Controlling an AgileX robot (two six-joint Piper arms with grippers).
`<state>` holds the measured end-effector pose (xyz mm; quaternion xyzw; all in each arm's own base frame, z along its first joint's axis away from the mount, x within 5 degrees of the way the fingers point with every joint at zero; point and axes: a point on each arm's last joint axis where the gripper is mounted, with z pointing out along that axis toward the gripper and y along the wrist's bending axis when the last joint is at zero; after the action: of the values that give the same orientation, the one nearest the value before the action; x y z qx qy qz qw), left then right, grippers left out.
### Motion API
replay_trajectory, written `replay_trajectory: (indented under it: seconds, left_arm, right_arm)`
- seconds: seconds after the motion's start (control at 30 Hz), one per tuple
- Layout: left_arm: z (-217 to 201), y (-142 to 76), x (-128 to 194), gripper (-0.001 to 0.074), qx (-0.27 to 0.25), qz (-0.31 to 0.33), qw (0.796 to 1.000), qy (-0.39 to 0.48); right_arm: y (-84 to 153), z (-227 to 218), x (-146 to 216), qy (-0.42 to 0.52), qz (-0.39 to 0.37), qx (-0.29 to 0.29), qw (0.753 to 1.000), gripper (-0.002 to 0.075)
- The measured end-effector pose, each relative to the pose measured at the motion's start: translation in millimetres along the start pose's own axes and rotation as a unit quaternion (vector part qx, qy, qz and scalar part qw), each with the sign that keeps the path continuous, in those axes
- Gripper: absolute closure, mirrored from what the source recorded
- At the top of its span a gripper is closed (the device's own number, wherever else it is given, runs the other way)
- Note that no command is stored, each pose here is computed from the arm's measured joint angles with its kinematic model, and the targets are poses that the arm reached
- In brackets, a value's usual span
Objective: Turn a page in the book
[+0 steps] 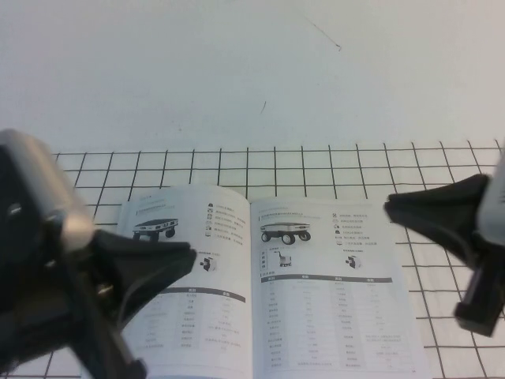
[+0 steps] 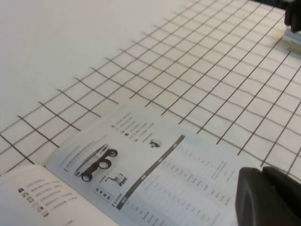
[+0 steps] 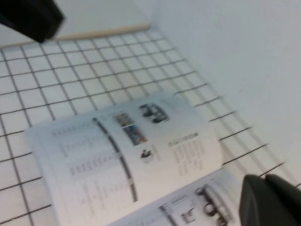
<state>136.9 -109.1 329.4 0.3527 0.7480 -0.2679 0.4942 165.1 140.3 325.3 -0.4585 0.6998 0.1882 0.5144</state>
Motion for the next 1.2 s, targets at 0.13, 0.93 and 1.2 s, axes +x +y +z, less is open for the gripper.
replay_trajectory:
  seconds: [0.13, 0.93, 1.2]
  left_arm:
    - [-42.8, -22.0, 1.7, 0.0738, 0.001, -0.010, 1.000, -0.009]
    - [-103.1, -62.1, 31.6, 0.0738, 0.039, -0.043, 0.998, 0.040]
    - [-102.8, -62.9, 33.4, 0.0738, 0.044, -0.045, 0.997, 0.048]
  right_arm:
    - [6.3, -40.7, -12.2, -0.040, -0.059, 0.027, 0.997, 0.0728]
    - [45.7, -77.2, 22.2, 0.019, -0.126, -0.067, 0.990, 0.0728]
    - [45.8, -77.2, 22.4, 0.020, -0.126, -0.068, 0.990, 0.0728]
